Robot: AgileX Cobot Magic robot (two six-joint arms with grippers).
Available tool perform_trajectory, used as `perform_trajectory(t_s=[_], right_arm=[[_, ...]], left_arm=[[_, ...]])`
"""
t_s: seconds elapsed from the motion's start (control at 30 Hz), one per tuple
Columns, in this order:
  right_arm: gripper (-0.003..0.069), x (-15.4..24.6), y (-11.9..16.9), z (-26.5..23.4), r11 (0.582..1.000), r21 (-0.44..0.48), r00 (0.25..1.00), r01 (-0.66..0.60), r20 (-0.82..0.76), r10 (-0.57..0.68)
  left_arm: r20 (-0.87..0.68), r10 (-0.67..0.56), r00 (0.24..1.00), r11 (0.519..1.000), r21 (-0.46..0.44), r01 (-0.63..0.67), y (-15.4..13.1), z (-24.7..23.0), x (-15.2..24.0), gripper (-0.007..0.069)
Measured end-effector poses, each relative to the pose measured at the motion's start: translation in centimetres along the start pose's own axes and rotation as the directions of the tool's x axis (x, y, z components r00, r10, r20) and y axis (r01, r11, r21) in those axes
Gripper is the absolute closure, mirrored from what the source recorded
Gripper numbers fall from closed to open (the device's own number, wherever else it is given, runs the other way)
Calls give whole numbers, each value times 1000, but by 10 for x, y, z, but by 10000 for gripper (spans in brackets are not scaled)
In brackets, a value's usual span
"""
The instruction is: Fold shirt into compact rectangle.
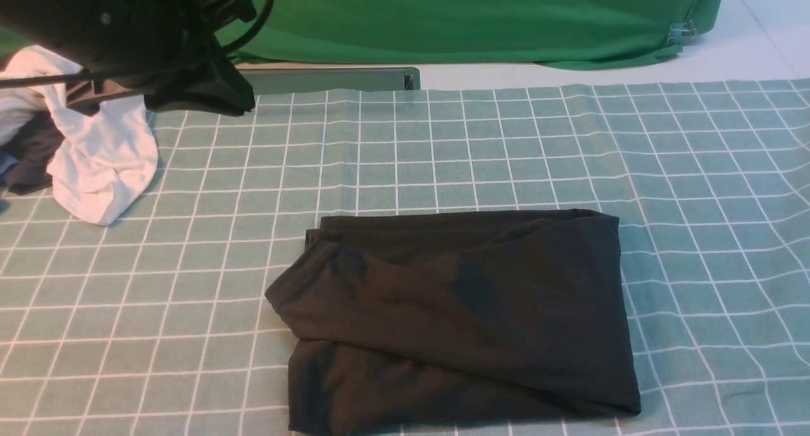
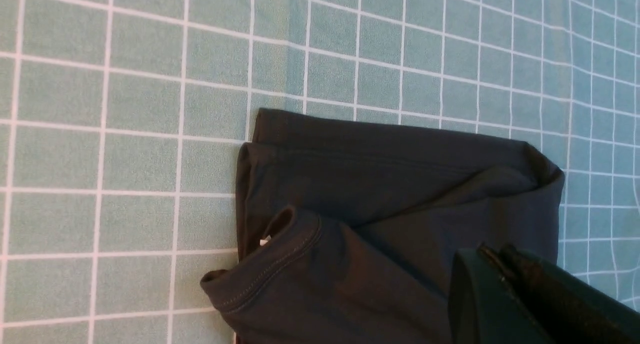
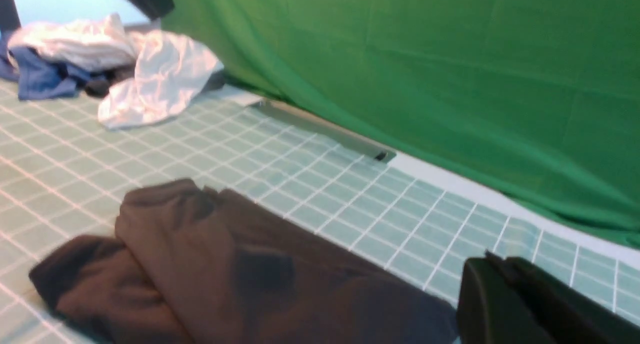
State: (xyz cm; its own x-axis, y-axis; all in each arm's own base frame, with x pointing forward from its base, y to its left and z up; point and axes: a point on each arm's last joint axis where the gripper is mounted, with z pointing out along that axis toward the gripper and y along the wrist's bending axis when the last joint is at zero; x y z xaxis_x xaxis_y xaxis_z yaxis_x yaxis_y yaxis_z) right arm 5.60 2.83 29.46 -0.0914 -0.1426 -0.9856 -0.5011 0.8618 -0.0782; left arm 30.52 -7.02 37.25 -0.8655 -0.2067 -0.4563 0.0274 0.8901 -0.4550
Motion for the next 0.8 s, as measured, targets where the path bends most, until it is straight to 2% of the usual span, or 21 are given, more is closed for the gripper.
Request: perform_trajectory(t_s=[0.17, 0.37, 0.57, 0.8], right_arm=[[632, -2, 3, 15, 1000, -17, 1000, 9, -23, -9], [632, -8, 8, 27, 998, -54, 997, 21, 75, -17], [632, 29, 16, 40, 994, -100, 996, 50, 72, -43], [623, 16, 20, 37, 990, -135, 971, 42, 239, -9]], left_arm=[[7, 0, 1000, 1000, 1, 0, 0, 0, -1, 609], [2, -2, 1000, 1000, -2, 2, 1, 2, -1, 609], [-2, -4, 1000, 1000, 1, 4, 1, 3, -1, 609], [-2, -4, 1000, 1000, 1, 4, 1, 3, -1, 609]])
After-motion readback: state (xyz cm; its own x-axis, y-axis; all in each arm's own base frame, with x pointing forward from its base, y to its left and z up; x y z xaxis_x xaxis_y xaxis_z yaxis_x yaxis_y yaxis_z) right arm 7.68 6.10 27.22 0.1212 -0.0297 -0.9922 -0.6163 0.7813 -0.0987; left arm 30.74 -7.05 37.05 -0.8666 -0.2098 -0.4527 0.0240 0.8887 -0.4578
